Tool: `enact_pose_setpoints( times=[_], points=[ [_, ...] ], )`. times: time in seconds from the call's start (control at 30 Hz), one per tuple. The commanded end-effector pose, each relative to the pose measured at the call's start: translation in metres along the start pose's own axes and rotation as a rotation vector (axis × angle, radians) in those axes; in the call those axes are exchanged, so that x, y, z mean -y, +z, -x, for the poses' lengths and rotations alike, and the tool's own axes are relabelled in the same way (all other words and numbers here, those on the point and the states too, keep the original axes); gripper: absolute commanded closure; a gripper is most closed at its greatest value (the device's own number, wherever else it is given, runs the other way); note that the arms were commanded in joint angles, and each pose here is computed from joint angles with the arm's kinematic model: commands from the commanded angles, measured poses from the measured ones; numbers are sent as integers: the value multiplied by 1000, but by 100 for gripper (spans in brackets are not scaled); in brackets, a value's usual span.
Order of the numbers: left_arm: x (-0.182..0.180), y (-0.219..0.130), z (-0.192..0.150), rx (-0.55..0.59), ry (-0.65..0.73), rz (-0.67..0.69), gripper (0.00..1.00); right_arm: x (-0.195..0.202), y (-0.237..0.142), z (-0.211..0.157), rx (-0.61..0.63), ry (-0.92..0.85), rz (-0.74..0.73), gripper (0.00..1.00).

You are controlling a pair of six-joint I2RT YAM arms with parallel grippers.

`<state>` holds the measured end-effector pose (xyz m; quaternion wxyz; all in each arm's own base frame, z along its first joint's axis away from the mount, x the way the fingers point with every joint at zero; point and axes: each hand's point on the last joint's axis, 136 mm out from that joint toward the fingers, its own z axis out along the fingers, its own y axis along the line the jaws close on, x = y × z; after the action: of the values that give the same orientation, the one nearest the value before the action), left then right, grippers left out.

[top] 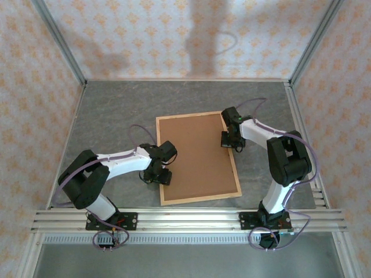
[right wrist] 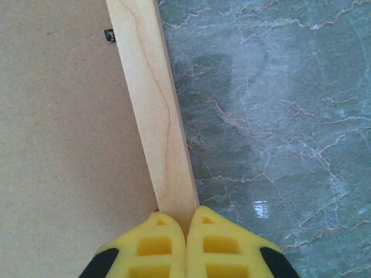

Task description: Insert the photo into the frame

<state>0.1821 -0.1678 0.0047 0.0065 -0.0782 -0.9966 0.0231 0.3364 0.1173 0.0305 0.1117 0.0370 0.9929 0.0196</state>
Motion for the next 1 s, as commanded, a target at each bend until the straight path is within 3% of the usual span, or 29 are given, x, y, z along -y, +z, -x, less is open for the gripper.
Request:
enact_pose_setpoints(
  times=[0.0,0.97],
  points=[
    [21,36,6,20,87,-71,36,-18,21,-41,-148,-17,42,99],
    [26,37,24,51,99,-96,25,-17,21,-42,-148,-17,36,100]
  ],
)
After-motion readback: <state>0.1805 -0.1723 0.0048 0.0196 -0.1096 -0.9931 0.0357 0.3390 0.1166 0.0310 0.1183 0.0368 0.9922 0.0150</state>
